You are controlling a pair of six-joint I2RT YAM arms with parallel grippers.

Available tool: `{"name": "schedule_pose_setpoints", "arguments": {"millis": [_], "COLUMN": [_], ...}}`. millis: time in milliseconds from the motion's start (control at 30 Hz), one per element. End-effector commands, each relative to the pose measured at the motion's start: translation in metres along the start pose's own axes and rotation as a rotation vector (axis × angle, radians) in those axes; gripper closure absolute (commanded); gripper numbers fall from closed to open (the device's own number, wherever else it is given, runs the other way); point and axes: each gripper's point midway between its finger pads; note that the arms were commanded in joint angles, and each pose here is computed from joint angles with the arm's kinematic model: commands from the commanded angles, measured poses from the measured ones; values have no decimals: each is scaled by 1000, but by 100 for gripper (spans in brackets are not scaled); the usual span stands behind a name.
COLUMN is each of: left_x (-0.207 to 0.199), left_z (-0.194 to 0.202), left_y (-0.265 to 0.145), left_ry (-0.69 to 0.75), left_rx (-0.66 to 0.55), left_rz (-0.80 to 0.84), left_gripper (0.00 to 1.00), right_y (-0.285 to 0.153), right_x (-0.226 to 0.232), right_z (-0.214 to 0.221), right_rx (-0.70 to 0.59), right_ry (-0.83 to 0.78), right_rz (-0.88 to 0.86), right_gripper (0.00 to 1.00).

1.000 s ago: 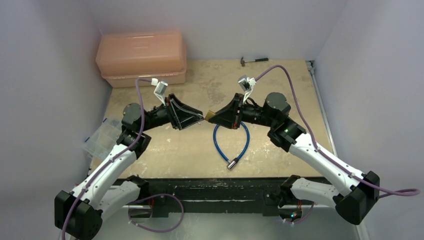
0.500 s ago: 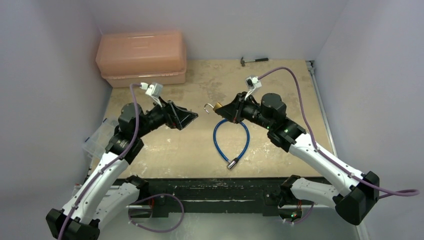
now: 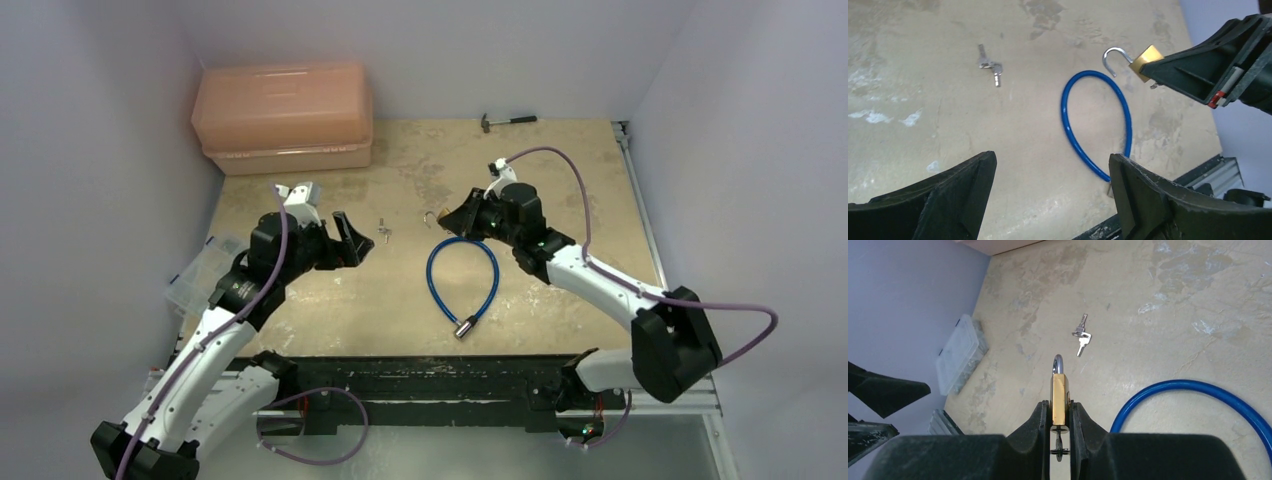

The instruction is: Unlock with the key

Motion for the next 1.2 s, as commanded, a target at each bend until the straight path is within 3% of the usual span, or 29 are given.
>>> {"name": "schedule_pose_setpoints", "arguments": {"millis": [0,267,500,867,1167], "left_x": [27,53,60,59,59], "left_z": [15,23,13,13,15], "left_y": [2,-10,-14,-14,-11], "left_ry": [-33,-26,-1,4,8], "left_rx": [56,126,45,51,60], "left_rz": [-147,-311,-339,-336,-329], "left_gripper": [10,10,13,16,17], "right_y": [16,60,100,138,145], "right_x": [32,6,-17,-60,-76], "right_z": [-34,-43,-43,-38,-34], "right_rx": [-59,-12,57,156,170], "right_ry": [20,107,151,220,247], "right_rz": [-165,-130,-124,-140,-134], "right_gripper": [100,100,100,100,85]}}
Point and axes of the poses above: each gripper's point midway between its finger pads, its own y axis out along the fingers, its own x axis along the line the jaws close on, z = x × y, and after that the axes turned 13 degrees about y, right-handed
